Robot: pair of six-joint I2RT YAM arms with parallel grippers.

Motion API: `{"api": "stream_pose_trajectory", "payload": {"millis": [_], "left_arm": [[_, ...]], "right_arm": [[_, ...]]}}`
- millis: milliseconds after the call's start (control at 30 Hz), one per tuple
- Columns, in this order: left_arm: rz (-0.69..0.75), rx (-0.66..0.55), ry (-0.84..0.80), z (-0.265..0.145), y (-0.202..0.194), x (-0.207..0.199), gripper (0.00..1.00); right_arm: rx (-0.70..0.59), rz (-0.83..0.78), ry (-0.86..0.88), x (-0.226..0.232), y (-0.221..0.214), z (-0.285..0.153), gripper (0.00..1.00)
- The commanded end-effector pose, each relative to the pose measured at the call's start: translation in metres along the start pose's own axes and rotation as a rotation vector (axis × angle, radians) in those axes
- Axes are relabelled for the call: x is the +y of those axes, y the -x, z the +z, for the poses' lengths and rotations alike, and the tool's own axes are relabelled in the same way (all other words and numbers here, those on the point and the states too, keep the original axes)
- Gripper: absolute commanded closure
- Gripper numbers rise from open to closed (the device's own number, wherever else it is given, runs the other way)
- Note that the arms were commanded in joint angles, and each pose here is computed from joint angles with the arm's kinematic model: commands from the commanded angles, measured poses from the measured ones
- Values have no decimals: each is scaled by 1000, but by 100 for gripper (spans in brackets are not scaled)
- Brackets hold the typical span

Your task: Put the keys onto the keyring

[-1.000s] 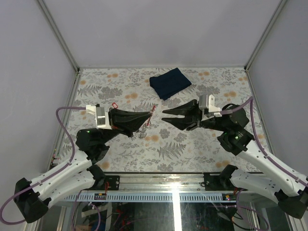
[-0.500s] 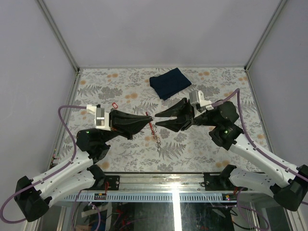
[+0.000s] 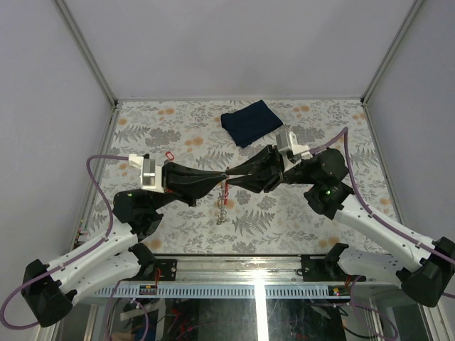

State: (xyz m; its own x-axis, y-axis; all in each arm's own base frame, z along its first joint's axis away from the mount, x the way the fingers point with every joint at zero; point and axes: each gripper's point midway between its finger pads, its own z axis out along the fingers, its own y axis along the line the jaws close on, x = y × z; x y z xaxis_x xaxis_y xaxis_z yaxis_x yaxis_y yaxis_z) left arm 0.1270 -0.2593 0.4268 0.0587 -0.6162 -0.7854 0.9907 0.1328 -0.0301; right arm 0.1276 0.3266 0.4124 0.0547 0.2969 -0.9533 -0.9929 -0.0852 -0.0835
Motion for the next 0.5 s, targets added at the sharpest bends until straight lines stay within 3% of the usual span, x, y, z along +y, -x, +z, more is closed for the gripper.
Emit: {"api": "stream_pose_trajectory", "payload": {"millis": [0,233,467], "left_arm": [[42,-63,-44,9,25,-9,100],[42,-62,-35,9,25,-7,100],[42,-63,-22,9,26,-5,100]], "right_arm": [[-60,-52,59,11,23,9,70],[-63,-46,81,15,21,14,81],[-68,-41,89,19,24,14,100]]}}
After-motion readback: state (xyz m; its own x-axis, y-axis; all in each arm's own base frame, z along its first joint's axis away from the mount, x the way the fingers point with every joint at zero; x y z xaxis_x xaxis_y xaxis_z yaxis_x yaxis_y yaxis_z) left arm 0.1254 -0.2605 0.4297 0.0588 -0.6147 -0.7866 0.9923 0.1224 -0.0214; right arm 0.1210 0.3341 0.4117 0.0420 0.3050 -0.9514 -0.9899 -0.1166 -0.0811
